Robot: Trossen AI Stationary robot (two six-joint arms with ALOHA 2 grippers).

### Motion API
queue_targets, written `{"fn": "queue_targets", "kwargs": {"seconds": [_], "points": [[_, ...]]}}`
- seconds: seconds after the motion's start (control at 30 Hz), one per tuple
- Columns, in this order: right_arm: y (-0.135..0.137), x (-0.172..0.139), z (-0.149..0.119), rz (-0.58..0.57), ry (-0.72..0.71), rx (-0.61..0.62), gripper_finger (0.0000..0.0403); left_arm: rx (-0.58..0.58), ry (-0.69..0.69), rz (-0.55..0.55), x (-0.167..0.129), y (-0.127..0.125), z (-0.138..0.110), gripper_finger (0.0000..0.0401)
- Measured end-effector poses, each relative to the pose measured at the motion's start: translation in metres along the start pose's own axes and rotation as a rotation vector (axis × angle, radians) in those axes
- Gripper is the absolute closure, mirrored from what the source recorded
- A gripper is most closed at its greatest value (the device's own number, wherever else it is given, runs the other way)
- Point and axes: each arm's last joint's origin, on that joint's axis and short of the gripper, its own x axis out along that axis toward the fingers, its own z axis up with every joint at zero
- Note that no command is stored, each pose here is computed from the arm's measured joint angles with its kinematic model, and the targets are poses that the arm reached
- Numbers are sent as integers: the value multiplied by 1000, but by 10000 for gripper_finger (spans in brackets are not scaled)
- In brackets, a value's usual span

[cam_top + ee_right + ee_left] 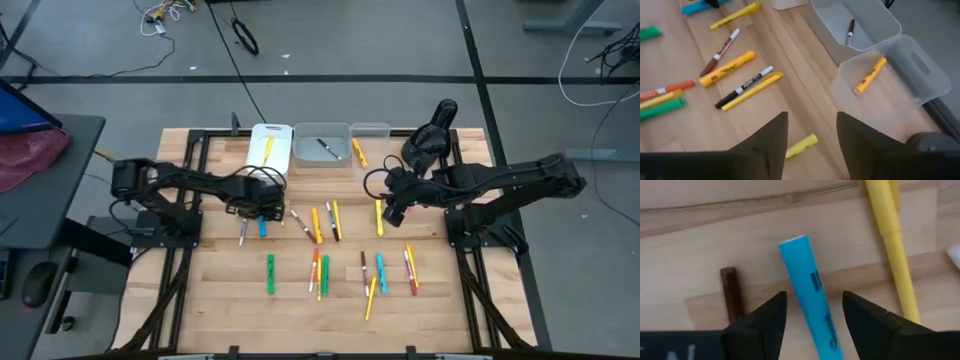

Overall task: Pick & Place Markers
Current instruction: Put the blue highlighter pen into the transparent bin

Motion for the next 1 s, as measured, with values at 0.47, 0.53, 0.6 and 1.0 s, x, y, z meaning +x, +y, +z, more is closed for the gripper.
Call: {"fn": "queue_targets", "kwargs": {"seconds": [0.47, 0.53, 0.6, 1.0], "points": [[-1, -2, 0, 4, -4, -42, 239, 38, -12, 34, 8, -2, 1, 332], [-1, -2, 1, 9, -16, -49, 239, 75, -10, 30, 3, -5, 2, 332], [0, -2, 4, 19, -41, -34, 239, 120, -10, 20, -5, -7, 4, 332], [2, 12, 56, 341, -338, 348, 231, 363, -295, -564, -140, -39, 41, 332]]}}
